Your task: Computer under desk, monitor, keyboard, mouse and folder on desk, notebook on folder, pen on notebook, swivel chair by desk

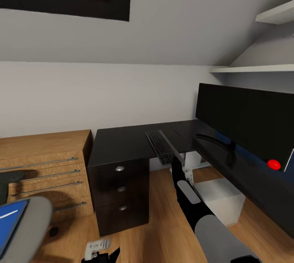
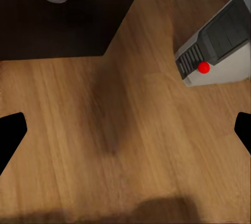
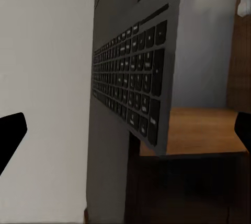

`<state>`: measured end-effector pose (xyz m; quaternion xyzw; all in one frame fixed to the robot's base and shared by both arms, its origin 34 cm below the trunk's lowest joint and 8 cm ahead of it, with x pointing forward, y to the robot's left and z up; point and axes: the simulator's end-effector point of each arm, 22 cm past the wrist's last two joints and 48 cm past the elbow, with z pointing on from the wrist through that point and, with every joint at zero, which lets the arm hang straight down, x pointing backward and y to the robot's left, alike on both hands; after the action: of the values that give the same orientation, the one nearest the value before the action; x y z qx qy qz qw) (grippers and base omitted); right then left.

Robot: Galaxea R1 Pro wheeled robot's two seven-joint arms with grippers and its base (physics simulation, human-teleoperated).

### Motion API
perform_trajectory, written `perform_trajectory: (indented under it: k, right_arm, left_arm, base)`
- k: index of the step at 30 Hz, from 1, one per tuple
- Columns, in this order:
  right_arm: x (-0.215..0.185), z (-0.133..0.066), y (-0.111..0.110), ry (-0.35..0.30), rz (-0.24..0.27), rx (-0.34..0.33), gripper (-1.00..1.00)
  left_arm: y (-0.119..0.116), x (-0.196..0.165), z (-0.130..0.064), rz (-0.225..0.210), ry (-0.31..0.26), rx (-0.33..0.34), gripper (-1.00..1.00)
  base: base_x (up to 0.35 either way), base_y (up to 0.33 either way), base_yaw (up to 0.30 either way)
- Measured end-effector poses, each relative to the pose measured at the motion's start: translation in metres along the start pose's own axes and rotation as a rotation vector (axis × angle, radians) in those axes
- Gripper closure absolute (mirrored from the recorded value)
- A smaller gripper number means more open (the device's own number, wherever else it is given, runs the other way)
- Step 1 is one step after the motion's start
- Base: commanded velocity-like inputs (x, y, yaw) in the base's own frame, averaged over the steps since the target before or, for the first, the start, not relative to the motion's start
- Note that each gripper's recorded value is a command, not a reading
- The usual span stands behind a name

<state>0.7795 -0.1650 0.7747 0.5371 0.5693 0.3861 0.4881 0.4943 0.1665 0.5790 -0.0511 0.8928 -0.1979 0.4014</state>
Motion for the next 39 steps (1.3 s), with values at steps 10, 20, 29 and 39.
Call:
perform_trajectory:
  k: [10,20,29,39]
  right_arm:
    - [0.000,0.000,-0.002,-0.001,-0.006,0.003,-1.00]
    - [0.008,-0.002,-0.038,0.022,-0.092,0.053,-1.00]
    - [0.018,-0.015,-0.050,0.054,-0.221,-0.017,-1.00]
    - [0.029,-0.049,-0.117,0.129,-0.380,0.035,-1.00]
  left_arm:
    - [0.002,0.005,0.001,0.000,0.010,-0.006,-1.00]
    - [0.005,0.032,0.008,-0.015,0.053,-0.021,-1.00]
    - [0.002,0.025,0.006,-0.027,0.032,-0.027,-1.00]
    - [0.002,0.018,-0.003,-0.016,0.046,-0.047,-1.00]
  base:
    - [-0.324,0.000,0.000]
    - [-0.122,0.000,0.000]
    - [-0.012,0.000,0.000]
    - [-0.001,0.000,0.000]
